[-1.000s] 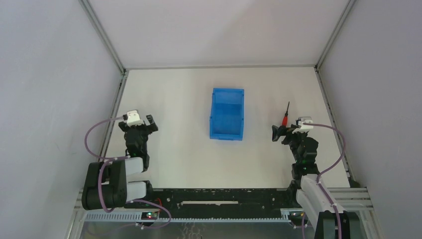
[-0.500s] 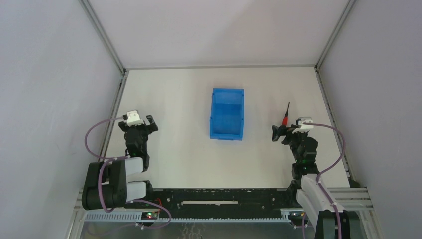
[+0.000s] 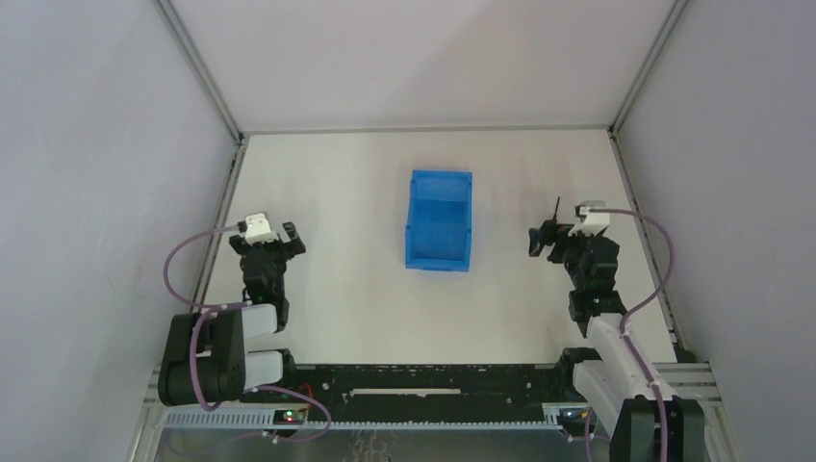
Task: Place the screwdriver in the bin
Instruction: Pick up the screwdriver from the center of the board.
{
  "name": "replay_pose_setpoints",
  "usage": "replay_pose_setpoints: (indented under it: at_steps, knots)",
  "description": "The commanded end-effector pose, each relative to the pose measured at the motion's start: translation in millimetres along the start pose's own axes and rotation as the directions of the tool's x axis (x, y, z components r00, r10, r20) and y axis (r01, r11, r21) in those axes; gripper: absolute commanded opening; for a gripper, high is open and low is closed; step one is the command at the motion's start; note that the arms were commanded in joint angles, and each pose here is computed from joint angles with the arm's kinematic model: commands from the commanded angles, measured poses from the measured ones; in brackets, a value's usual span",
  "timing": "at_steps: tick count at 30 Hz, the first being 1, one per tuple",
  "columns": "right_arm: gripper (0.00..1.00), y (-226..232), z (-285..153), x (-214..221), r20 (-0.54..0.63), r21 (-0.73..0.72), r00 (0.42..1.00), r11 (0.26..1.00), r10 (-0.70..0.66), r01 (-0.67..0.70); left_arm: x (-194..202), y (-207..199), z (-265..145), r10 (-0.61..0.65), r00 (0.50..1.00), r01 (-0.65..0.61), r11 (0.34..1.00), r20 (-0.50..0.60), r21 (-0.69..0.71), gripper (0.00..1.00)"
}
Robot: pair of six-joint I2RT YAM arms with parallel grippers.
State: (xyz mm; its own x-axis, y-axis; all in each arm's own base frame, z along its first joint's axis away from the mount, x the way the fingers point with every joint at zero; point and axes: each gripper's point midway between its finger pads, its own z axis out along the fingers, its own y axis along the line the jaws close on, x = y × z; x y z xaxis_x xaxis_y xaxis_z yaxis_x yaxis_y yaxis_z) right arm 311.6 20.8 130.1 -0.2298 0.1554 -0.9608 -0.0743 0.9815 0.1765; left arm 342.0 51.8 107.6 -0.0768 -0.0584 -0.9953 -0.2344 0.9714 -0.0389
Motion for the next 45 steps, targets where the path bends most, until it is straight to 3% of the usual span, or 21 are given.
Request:
replay_pose_setpoints:
  at_steps: [1,7,13,22,33,45]
  knots:
    - [1.0,-5,-2,-27,-0.055,0.074,0.996,0.995,0.067,-0.063,-28,-3,9,0.004,0.997,-0.004,1.0,0.08,-0.002,1.0]
    - [1.0,-7,-20,-44,-0.208,0.2,0.962,0.971,0.175,-0.133,-28,-2,9,0.004,0.997,-0.004,1.0,0.078,-0.002,1.0]
    - [1.0,-6,-40,-55,-0.359,0.349,0.902,0.93,0.241,-0.11,-28,-2,9,0.004,0.997,-0.004,1.0,0.079,-0.002,1.0]
    - [1.0,-4,-28,-65,-0.455,0.365,0.866,0.93,0.208,-0.032,-28,-2,9,0.005,0.997,-0.004,1.0,0.078,-0.002,1.0]
    - [1.0,-21,11,-27,-0.608,0.374,0.774,0.924,0.178,0.081,-28,-3,9,0.004,0.997,-0.004,1.0,0.079,-0.001,1.0]
    - [0.97,-38,52,9,-0.684,0.379,0.697,0.921,0.215,0.087,-28,-2,9,0.004,0.997,-0.004,1.0,0.079,-0.002,1.0]
